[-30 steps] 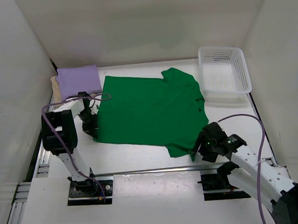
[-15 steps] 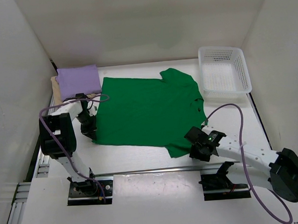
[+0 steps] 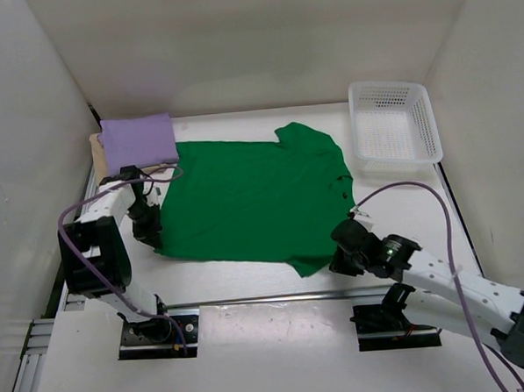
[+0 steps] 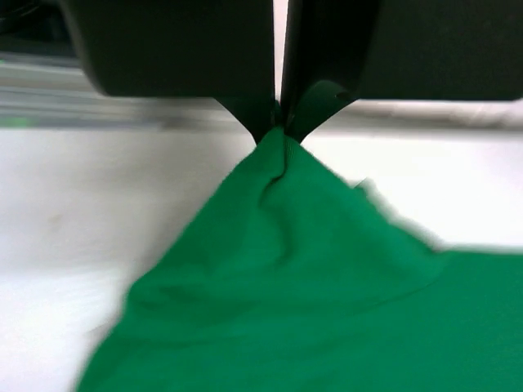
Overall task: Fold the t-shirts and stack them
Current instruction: Flatten out the tshirt
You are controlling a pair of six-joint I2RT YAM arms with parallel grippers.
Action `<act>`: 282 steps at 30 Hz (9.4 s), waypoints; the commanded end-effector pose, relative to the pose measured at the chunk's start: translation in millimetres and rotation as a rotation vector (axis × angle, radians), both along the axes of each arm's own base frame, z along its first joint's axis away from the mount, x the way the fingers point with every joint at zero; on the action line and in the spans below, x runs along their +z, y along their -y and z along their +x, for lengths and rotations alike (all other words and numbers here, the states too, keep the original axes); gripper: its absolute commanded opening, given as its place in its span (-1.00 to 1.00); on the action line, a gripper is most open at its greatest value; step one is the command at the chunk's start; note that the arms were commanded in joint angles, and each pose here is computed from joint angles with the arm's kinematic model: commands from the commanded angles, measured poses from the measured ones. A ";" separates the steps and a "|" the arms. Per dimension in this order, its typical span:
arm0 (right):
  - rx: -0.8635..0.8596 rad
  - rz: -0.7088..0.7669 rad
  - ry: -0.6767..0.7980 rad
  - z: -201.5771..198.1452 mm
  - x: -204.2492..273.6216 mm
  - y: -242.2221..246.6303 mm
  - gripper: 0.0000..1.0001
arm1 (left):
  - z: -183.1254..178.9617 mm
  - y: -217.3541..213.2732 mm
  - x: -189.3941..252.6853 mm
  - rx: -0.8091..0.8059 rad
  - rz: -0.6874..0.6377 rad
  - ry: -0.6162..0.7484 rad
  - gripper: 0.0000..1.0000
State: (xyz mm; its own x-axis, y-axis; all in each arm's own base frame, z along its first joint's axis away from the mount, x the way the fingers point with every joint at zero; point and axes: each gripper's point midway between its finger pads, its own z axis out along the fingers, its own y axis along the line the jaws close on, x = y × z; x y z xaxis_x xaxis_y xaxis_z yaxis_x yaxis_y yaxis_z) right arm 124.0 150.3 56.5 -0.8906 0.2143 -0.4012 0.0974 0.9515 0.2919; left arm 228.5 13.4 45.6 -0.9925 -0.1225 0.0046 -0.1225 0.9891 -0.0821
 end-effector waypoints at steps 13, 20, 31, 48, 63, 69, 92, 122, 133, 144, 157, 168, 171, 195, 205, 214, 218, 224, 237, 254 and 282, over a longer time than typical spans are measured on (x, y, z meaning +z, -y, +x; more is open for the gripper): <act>0.006 0.228 -0.019 -19.5 95.6 -15.6 -1.00 | -62.3 -14.5 43.0 0.060 0.050 -0.096 -0.79; -0.010 0.246 -0.139 11.2 83.7 -18.5 -1.00 | 10.6 -0.4 78.9 0.071 -0.101 0.035 -0.79; -0.050 0.464 -0.587 -93.9 -0.4 -20.7 -0.96 | -25.6 -11.9 36.6 0.132 -0.076 -0.035 -0.79; 0.044 0.056 -0.467 -79.2 -13.6 -5.2 -0.14 | -26.7 1.5 30.3 0.137 -0.155 -0.056 -0.79; 0.039 0.002 -0.339 -54.2 -21.2 -7.1 -1.00 | -17.3 6.9 40.7 0.135 -0.192 -0.014 -0.79; 0.024 0.266 0.036 144.5 134.8 -27.7 -1.00 | 92.9 32.7 119.7 0.010 -0.299 0.207 -0.79; 0.087 0.484 0.560 260.1 349.4 -13.6 -1.00 | 226.1 23.2 306.2 -0.169 -0.143 1.130 -0.79; -0.033 0.368 0.012 124.9 137.0 -4.6 -1.00 | 86.2 58.5 121.8 -0.070 -0.301 0.171 -0.79; -0.044 0.704 0.855 323.6 477.5 19.2 -1.00 | 244.0 33.0 465.4 -0.140 0.057 1.618 -0.79; -0.008 0.565 0.732 299.2 414.8 23.2 -1.00 | 227.4 55.5 402.8 -0.180 0.006 1.472 -0.79; -0.059 0.463 0.321 94.1 210.7 19.2 -1.00 | 81.8 94.1 186.0 -0.287 -0.190 0.767 -0.79; -0.135 0.405 0.169 71.7 149.7 28.2 -1.00 | 119.9 103.8 188.7 -0.292 -0.212 0.657 -0.77; -0.100 0.400 0.174 89.6 158.3 21.9 -1.00 | 210.6 97.5 282.6 -0.273 -0.113 0.980 -0.77; -0.077 0.340 0.360 198.1 263.3 24.4 -1.00 | 270.2 123.5 387.7 -0.222 0.028 1.332 -0.72; -0.141 0.787 0.948 319.5 527.2 32.1 -1.00 | 280.7 71.6 515.9 -0.057 0.102 1.729 -0.70; -0.159 0.750 0.943 340.6 508.0 38.3 -1.00 | 287.9 73.8 494.1 -0.087 0.087 1.681 -0.70; -0.158 0.740 0.937 347.9 502.3 38.4 -1.00 | 298.8 78.8 475.6 -0.109 0.073 1.643 -0.70; -0.191 0.845 1.012 372.8 525.8 47.5 -1.00 | 319.2 74.2 468.9 -0.091 0.090 1.647 -0.72; -0.281 1.172 1.486 397.6 609.2 86.6 -1.00 | 344.2 34.0 540.0 0.099 0.190 1.982 -0.77; -0.112 0.999 1.526 398.8 594.8 74.0 -1.00 | 350.2 43.9 560.0 0.159 0.172 2.133 -0.80; -0.046 0.563 0.880 174.4 305.1 18.0 -1.00 | 163.6 73.2 332.5 -0.191 0.011 1.453 -0.80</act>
State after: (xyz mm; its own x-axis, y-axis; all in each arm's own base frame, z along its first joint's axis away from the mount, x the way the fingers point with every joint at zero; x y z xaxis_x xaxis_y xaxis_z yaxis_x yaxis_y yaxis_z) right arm 330.4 145.1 401.0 -0.3088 0.6546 -0.6900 -0.4209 0.5565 0.7163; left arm 453.2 -47.9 370.9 -0.1231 0.0141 -0.9923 0.0893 0.9960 0.0030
